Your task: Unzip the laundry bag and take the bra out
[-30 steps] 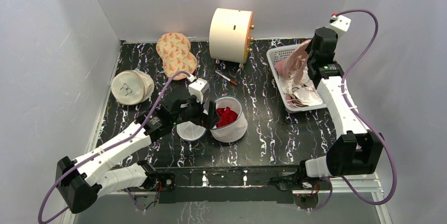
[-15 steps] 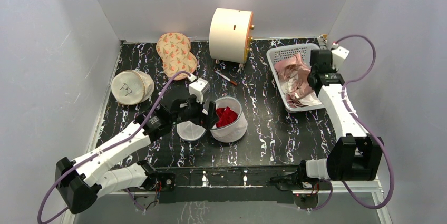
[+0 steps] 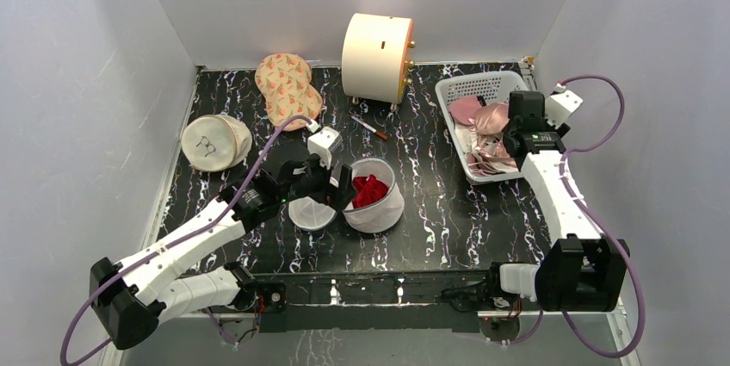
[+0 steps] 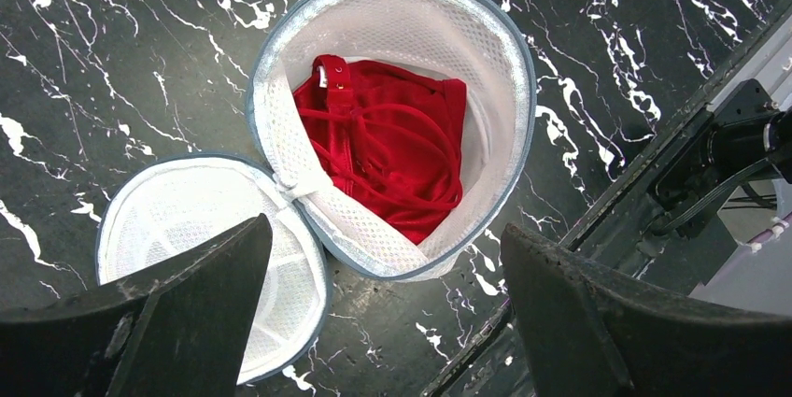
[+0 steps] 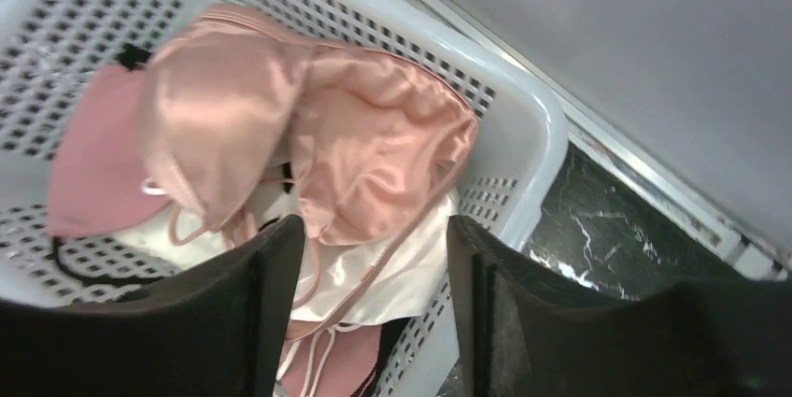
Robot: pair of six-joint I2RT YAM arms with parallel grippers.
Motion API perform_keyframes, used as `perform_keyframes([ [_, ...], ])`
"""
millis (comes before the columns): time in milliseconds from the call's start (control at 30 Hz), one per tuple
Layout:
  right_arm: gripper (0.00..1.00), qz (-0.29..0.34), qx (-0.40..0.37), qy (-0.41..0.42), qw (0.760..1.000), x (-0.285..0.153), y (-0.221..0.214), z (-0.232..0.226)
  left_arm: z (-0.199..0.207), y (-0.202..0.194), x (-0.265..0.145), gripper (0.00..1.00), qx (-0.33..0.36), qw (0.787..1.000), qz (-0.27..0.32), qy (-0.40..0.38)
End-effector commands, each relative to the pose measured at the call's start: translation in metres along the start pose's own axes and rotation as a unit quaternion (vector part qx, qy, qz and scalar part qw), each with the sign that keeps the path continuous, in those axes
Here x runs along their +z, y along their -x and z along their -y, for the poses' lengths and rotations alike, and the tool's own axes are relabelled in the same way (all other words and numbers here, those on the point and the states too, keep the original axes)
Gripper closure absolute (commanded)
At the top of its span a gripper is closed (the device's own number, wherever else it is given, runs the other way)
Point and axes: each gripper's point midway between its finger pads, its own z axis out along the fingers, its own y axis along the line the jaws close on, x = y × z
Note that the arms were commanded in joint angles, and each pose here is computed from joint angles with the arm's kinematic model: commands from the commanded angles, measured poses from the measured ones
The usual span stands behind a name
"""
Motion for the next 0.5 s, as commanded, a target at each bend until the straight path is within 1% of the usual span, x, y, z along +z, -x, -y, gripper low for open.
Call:
perform_keyframes([
  [0,0.33,0.066,0.032,0.159,0.985,-0.046,0.075,-0.052,0.007,0.016,0.001,0.08,0.009,1.0,0.013,-0.013],
  [33,0.26,0.059,0.018,0.245,0.968,-0.064,0.077,-0.078,0.007,0.015,0.002,0.08,0.009,1.0,0.011,-0.013],
  [67,0.22,0.042,0.003,0.32,0.946,-0.082,0.072,-0.099,0.007,0.015,0.003,0.08,0.008,1.0,0.01,-0.013],
  [100,0.19,0.027,-0.015,0.401,0.915,-0.103,0.066,-0.121,0.007,0.014,0.004,0.08,0.007,1.0,0.008,-0.013],
  [167,0.16,0.0,-0.027,0.507,0.862,-0.135,0.054,-0.145,0.007,0.012,0.004,0.08,0.006,1.0,0.005,-0.012],
  [300,0.14,-0.026,-0.036,0.634,0.772,-0.185,0.036,-0.167,0.006,0.012,0.002,0.08,0.002,1.0,0.007,-0.008],
  [367,0.14,-0.032,-0.071,0.688,0.722,-0.218,0.022,-0.177,0.005,0.014,0.0,0.08,0.001,1.0,0.012,-0.004],
  [400,0.15,-0.035,-0.093,0.704,0.703,-0.234,0.012,-0.181,0.004,0.015,-0.001,0.08,0.0,1.0,0.015,-0.001],
  [433,0.15,-0.047,-0.134,0.721,0.678,-0.259,-0.011,-0.189,0.002,0.015,-0.001,0.08,-0.001,1.0,0.016,0.003],
  [467,0.15,-0.054,-0.15,0.724,0.671,-0.268,-0.022,-0.192,0.0,0.015,-0.002,0.08,-0.002,1.0,0.017,0.009],
])
